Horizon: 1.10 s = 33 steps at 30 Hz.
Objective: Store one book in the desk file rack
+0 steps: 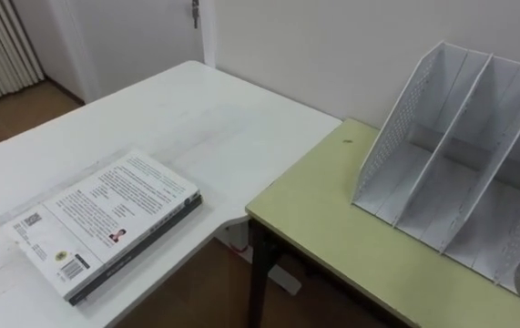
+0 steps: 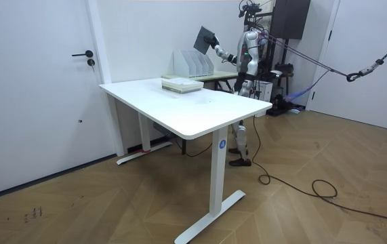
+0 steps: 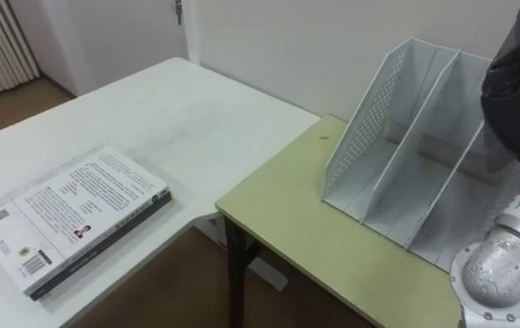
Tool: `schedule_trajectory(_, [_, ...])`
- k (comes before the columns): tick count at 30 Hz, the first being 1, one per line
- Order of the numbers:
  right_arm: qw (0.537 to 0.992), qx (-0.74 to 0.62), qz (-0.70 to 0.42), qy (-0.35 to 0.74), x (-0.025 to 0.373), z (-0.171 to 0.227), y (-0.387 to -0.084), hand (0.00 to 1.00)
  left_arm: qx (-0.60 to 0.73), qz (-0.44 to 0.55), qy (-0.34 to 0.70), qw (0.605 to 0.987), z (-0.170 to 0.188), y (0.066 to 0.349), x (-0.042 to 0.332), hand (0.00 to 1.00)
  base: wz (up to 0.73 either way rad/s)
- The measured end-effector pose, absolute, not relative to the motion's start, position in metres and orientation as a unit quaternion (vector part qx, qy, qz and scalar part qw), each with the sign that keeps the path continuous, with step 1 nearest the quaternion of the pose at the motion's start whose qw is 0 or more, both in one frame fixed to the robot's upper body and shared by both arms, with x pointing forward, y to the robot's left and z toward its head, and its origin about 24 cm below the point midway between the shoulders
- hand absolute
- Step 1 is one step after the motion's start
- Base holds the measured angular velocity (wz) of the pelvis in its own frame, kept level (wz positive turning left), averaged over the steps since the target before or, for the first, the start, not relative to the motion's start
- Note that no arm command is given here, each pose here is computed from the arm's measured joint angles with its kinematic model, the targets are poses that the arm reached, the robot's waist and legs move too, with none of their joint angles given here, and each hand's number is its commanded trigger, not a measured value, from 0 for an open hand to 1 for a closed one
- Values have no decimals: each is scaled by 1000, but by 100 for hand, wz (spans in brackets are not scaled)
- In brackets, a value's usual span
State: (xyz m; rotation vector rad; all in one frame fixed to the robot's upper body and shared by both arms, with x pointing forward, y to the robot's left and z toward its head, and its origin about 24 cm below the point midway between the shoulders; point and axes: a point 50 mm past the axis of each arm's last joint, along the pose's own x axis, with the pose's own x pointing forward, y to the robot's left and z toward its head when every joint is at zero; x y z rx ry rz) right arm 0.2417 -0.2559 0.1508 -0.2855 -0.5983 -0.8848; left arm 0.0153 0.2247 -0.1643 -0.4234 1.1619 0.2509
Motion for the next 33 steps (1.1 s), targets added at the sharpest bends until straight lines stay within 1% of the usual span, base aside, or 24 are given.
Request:
schedule_trajectory(12, [836, -115, -465, -267, 245, 146, -270, 100, -183, 123, 556, 802, -166, 226, 16, 0, 0])
schedule_trajectory(21, [832, -117, -472, -269, 244, 148, -273, 100, -175, 118, 558, 802, -166, 226, 16, 0, 0])
schedule_trajectory(27, [834, -119, -468, -267, 244, 148, -274, 100, -175, 119, 559, 802, -166, 227, 16, 0, 0])
schedule_trajectory(33, [849, -137, -462, -218, 249, 134, -283, 100, -177, 122, 565, 797, -166, 228, 14, 0, -6])
